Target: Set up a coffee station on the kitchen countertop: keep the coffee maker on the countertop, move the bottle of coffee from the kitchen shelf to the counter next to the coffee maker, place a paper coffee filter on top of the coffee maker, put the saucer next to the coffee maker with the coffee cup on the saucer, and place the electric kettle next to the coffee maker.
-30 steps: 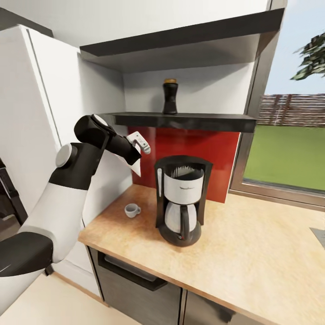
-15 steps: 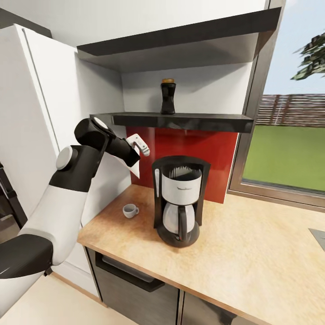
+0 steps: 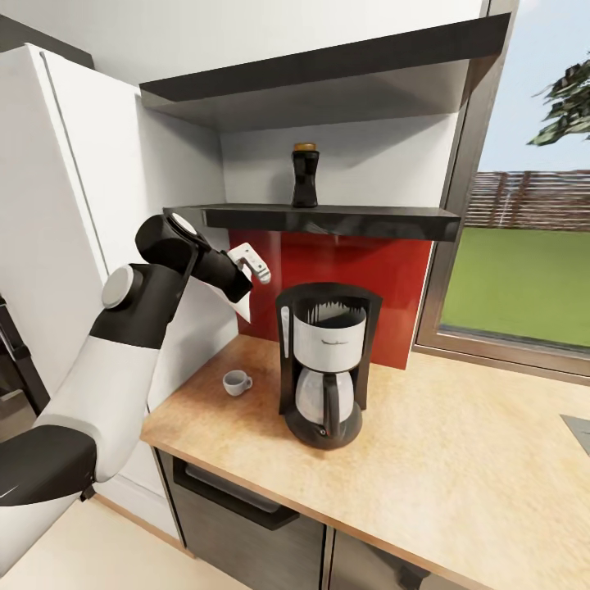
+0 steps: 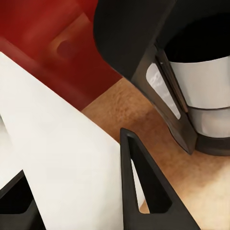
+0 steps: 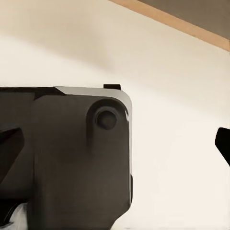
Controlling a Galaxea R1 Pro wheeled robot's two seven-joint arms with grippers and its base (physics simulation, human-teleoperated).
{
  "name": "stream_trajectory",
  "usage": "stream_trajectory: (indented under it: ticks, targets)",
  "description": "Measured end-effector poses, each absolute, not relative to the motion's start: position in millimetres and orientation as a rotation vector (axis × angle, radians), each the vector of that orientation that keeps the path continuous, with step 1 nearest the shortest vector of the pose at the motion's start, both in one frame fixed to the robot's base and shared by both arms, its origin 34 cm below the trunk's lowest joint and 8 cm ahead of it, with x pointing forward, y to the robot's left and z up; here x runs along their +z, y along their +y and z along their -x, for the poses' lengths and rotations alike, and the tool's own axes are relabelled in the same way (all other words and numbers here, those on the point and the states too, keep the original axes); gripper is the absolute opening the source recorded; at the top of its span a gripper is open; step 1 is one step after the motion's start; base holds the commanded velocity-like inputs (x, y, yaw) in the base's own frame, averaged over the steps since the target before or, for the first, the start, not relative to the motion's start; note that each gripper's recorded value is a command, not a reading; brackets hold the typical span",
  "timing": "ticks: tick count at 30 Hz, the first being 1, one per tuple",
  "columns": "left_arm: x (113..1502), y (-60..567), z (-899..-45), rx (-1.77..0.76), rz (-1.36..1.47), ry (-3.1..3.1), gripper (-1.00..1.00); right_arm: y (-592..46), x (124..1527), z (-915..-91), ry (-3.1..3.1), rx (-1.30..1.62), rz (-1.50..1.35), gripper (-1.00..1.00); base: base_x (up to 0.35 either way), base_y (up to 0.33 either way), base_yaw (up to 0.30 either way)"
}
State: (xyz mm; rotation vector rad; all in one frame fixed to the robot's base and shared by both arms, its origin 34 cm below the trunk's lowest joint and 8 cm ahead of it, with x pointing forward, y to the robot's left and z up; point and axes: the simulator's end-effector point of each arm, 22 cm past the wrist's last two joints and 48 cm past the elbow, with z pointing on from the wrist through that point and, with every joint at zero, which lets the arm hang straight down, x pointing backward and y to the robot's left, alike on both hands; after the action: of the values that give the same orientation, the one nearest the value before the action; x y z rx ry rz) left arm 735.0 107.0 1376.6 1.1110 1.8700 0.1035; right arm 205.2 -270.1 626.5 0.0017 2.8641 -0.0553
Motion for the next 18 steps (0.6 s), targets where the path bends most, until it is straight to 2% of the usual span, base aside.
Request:
stream_trajectory:
  ticks: [3, 4, 11, 18]
  targets:
    - [1377.8, 110.8, -736.3, 0.120, -1.101, 1.875, -1.00, -270.7, 625.1, -196.6, 2.881, -0.057, -0.003, 1.00, 0.000, 0.000, -0.049]
    - [1378.3, 117.3, -738.7, 0.155, -1.088, 1.884, -1.00, -270.5, 619.6, -151.7, 2.975, -0.058, -0.005, 1.00, 0.000, 0.000, -0.098]
    - [1380.0, 117.9, -738.2, 0.166, -1.086, 1.883, -1.00, -270.3, 619.5, -151.0, 2.978, -0.059, -0.009, 1.00, 0.000, 0.000, -0.063]
    - [1380.6, 117.1, -737.7, 0.168, -1.086, 1.882, -1.00, -269.7, 619.5, -151.2, 2.977, -0.059, -0.013, 1.00, 0.000, 0.000, -0.253]
